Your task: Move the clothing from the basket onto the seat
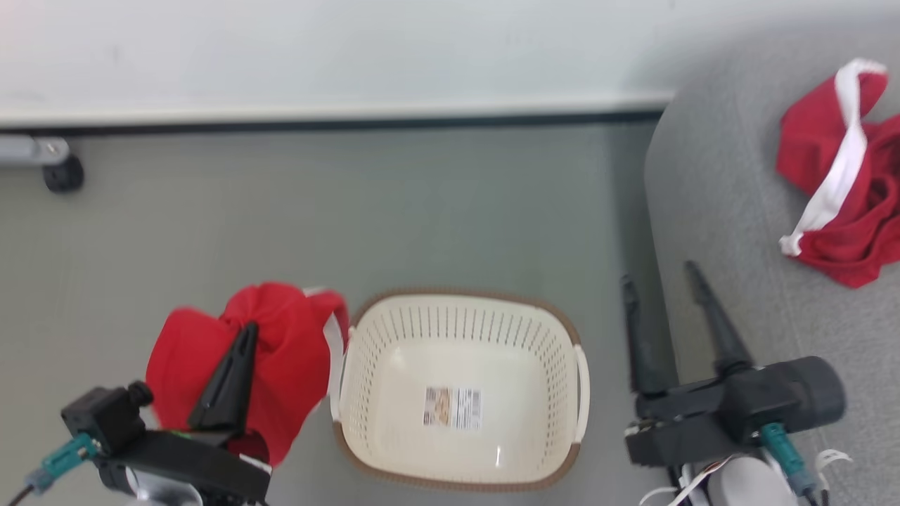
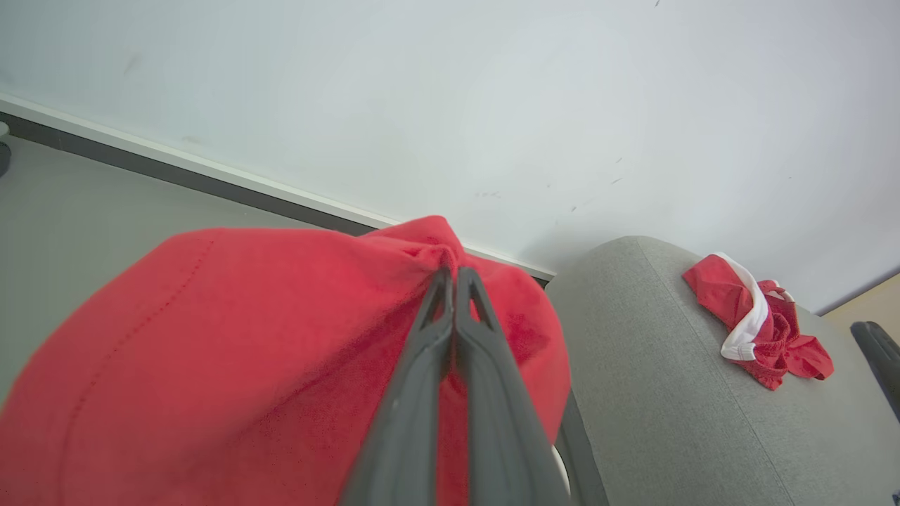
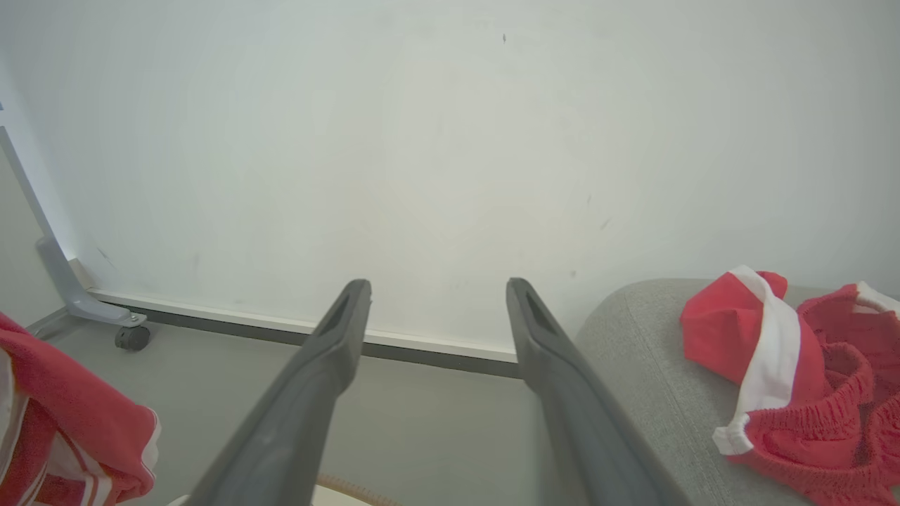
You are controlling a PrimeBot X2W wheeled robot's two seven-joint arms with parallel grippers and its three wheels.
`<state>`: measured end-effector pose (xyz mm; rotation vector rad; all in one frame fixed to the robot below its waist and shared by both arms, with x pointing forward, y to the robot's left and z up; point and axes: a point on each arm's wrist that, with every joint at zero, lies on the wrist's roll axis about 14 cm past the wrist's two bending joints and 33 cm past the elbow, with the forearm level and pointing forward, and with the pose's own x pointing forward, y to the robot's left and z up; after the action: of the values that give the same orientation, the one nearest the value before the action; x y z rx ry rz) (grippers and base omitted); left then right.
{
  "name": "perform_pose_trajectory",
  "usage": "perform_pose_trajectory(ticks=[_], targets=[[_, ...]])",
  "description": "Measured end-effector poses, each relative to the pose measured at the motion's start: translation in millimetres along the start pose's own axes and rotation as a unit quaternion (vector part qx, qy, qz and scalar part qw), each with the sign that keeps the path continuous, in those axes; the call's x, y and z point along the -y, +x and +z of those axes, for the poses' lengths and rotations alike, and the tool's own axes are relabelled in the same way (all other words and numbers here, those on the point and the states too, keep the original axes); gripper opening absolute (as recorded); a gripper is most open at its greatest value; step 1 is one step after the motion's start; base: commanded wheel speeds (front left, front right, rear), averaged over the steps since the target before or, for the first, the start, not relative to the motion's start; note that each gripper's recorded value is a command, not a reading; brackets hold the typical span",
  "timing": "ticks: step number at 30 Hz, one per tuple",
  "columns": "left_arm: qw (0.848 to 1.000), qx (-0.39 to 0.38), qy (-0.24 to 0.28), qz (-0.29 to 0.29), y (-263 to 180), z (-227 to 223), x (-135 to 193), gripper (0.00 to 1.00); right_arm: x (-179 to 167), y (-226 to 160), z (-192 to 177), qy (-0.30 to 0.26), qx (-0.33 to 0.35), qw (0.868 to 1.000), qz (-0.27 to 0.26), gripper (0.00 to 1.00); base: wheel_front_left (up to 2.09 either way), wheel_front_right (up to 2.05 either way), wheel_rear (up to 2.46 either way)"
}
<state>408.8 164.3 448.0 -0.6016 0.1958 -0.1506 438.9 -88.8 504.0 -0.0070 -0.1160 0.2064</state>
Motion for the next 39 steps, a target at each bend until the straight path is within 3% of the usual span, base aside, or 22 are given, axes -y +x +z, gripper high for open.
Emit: perform_pose_trajectory(ticks=[4,13,27,34,35,36,39], targets=[[1.000,0.013,0.010,-0.016,-14.8,9.0,14.4,0.00,-33.3,-9.3,19.2,-0.003,0.020,0.997,0.079,1.00,0.00,0.00,0.00],[0.993,0.047,0.047,-0.095,-36.3,36.2,75.6,0.00,-112.3,-45.6,55.5,0.000,0.058,0.969,0.240,1.00,0.00,0.00,0.00],[0.965,0.028,0.069,-0.251,-85.1,21.1,186.2,0.00,-163.4,-72.8,77.1,0.013,0.078,0.945,0.318,1.00,0.00,0.00,0.00],[0.954,0.041,0.076,-0.287,-100.3,29.7,211.4,0.00,-186.1,-91.8,61.3,0.031,0.041,0.930,0.363,0.98,0.00,0.00,0.00],[0.953,0.040,0.076,-0.291,-101.8,29.9,214.0,0.00,-187.5,-92.9,60.9,0.035,0.039,0.929,0.365,0.15,0.00,0.00,0.00],[0.952,0.039,0.076,-0.293,-102.8,30.5,215.7,0.00,-188.5,-93.9,60.8,0.038,0.038,0.929,0.367,0.00,0.00,0.00,0.00],[0.954,0.035,0.078,-0.288,-102.0,30.2,213.7,0.00,-193.4,-97.8,62.6,0.055,0.035,0.925,0.375,0.00,0.00,0.00,0.00]])
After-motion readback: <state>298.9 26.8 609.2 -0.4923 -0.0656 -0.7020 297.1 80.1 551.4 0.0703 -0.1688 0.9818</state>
